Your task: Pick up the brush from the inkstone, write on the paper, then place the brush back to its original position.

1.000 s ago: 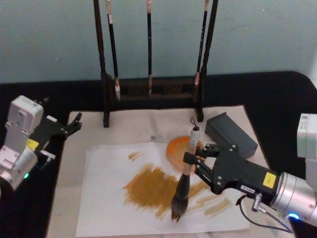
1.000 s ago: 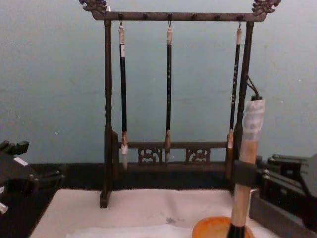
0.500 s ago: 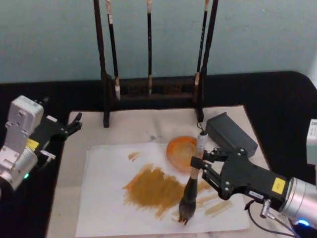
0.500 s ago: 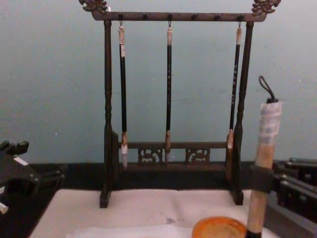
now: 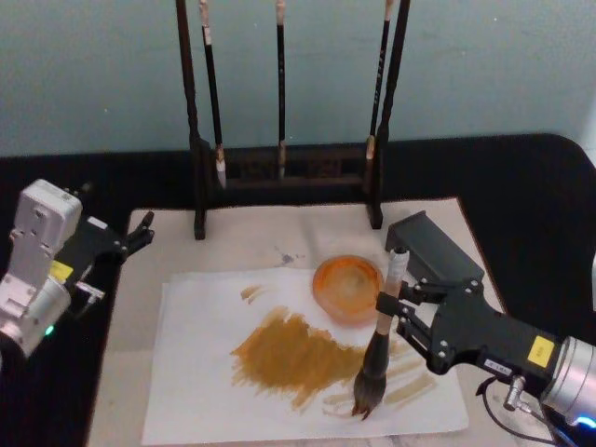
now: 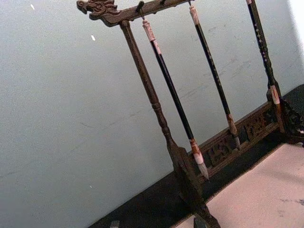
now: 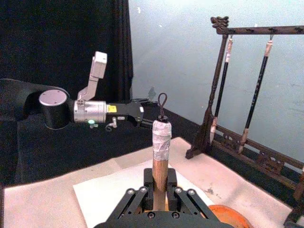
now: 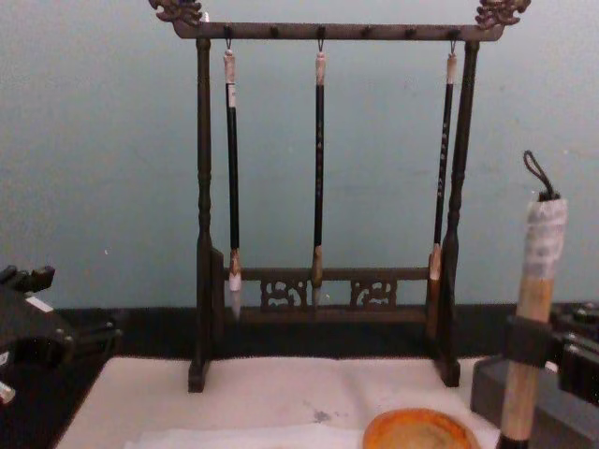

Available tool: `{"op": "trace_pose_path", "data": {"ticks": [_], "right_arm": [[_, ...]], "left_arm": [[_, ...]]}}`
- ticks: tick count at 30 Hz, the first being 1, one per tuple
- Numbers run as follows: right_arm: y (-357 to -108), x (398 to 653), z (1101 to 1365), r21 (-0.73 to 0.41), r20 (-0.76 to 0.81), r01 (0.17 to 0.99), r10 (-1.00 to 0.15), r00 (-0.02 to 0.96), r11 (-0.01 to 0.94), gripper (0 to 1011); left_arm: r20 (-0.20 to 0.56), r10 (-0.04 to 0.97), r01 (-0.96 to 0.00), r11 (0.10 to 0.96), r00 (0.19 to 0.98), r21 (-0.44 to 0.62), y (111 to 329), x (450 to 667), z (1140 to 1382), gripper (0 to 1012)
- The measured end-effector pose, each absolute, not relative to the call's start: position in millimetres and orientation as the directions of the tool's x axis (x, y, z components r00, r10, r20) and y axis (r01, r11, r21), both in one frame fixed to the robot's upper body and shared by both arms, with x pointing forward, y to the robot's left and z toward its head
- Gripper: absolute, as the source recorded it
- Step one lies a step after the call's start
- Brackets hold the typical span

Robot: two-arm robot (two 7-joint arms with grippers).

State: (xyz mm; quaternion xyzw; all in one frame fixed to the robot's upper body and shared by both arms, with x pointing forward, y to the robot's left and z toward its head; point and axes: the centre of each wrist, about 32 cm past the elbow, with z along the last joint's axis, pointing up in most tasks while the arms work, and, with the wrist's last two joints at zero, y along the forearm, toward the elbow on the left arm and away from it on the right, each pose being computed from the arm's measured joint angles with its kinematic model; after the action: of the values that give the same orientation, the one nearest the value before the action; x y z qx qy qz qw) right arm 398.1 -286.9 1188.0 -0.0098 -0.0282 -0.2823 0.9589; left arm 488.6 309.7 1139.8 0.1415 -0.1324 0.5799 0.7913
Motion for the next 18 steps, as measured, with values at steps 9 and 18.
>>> {"op": "trace_pose_path", "data": {"ticks": [9,18], "right_arm": [[-291.9,395.8,1188.6,-0.008,0.067,0.561,-0.560,0.826,0.828,160],[-296.2,393.2,1189.4,-0.011,0.073,0.579,-0.577,0.814,0.815,161]], "left_arm": [[0.374,0.880,-0.955,0.287,0.292,0.070,309.7,488.6,1139.8,1010],[0.374,0.880,-0.955,0.287,0.292,0.070,309.7,488.6,1139.8,1010]]}}
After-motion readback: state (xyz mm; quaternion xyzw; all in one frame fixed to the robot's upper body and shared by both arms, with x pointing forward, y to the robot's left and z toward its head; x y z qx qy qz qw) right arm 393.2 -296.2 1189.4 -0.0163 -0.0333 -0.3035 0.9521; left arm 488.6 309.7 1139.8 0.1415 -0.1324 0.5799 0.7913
